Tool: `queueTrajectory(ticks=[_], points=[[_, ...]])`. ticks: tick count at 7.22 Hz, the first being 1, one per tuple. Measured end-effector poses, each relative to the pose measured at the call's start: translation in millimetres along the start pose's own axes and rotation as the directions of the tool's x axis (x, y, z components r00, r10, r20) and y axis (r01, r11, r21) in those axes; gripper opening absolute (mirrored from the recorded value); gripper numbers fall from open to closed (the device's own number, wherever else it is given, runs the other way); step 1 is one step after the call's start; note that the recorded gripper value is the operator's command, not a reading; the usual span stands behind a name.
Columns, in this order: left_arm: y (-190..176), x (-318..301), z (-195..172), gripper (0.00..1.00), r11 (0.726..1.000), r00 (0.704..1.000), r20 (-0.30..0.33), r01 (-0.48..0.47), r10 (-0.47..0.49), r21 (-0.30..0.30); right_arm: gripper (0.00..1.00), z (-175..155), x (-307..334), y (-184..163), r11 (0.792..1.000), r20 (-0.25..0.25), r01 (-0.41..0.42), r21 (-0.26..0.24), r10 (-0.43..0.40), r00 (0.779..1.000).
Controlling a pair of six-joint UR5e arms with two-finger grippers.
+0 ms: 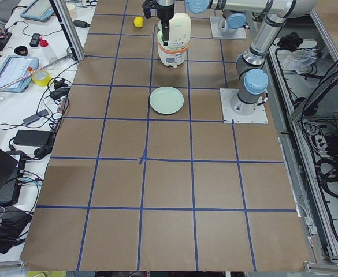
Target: Press rice cooker button
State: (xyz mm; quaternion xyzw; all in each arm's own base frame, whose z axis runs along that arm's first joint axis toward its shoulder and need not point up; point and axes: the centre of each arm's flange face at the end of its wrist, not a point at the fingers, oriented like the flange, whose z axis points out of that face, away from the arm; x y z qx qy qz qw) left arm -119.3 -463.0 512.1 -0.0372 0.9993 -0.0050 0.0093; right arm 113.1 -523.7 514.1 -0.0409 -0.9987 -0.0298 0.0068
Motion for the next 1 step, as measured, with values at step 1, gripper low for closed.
queueTrajectory(ticks=[1], points=[[-0.1,0.0,0.1,1.00,1.000,1.000,0.000,0.000,0.000,0.000,1.00,-0.1,0.1,0.1,1.000,0.000,-0.001,0.000,0.001,1.000]])
